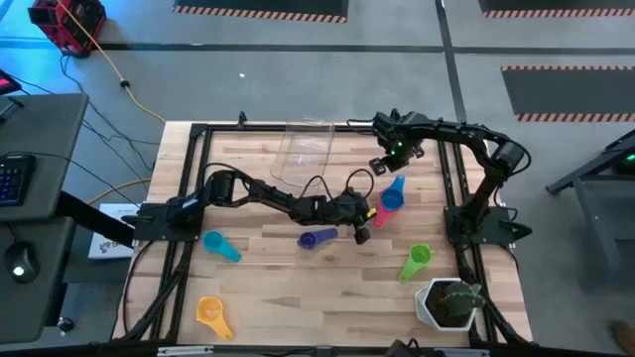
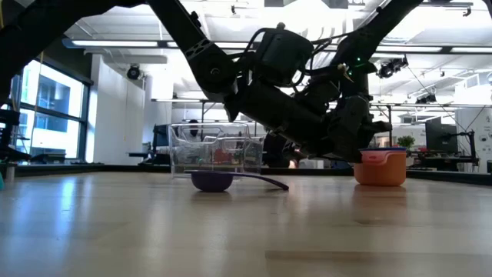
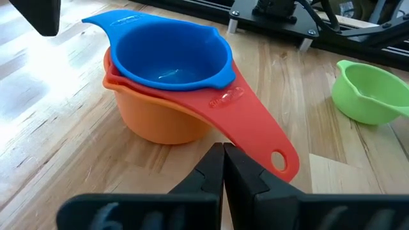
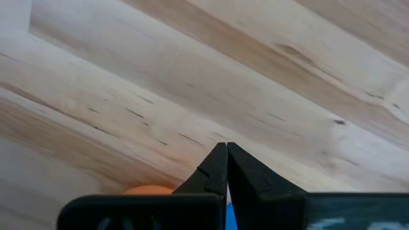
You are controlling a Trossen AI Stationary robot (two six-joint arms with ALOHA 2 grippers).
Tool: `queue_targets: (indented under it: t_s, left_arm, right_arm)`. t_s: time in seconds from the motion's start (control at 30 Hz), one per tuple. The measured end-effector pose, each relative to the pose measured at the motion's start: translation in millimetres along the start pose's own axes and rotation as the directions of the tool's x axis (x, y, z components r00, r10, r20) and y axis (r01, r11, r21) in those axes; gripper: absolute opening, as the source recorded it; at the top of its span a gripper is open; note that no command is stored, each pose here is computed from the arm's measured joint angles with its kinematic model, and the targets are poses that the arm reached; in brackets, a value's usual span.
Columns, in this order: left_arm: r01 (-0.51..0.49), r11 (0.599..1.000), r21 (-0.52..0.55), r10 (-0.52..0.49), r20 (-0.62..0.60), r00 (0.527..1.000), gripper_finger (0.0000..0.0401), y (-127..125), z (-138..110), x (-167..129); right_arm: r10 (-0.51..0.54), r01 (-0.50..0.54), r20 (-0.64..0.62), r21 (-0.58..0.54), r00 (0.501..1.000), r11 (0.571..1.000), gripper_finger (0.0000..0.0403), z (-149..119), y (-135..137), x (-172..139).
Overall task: Nest measuring cups in basket
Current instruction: Stack the blue measuring cup on top of the pink measuring cup
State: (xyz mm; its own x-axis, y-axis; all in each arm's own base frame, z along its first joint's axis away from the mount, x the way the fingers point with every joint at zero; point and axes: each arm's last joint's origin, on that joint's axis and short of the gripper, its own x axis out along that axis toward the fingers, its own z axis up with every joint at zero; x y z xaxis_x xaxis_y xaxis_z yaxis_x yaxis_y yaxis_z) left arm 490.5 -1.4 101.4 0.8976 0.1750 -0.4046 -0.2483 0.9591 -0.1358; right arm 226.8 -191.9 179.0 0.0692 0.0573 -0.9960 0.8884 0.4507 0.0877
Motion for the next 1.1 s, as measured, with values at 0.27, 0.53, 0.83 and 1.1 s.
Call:
queue_targets:
  t_s: [0.27,0.53,0.83,1.1]
  left_arm:
    - [0.000,1.000,0.000,0.000,0.000,1.000,0.0000,0,0,0]
    - [0.000,1.000,-0.001,0.000,0.000,1.000,0.0000,0,0,0]
    - [0.002,1.000,0.000,-0.002,0.000,1.000,0.0000,-1,0,0]
    - [0.002,1.000,-0.001,-0.002,0.000,1.000,0.0000,-1,0,0]
  right_arm:
    - [-0.054,0.049,-0.107,-0.046,0.993,0.998,0.0000,-11,-5,-1]
    - [-0.084,0.071,-0.195,-0.074,0.977,0.995,0.0000,-20,-5,-2]
    - [-0.141,0.093,-0.336,-0.153,0.931,0.984,0.0000,-41,2,-7]
    - [-0.135,0.104,-0.195,-0.161,0.971,0.981,0.0000,-52,5,-34]
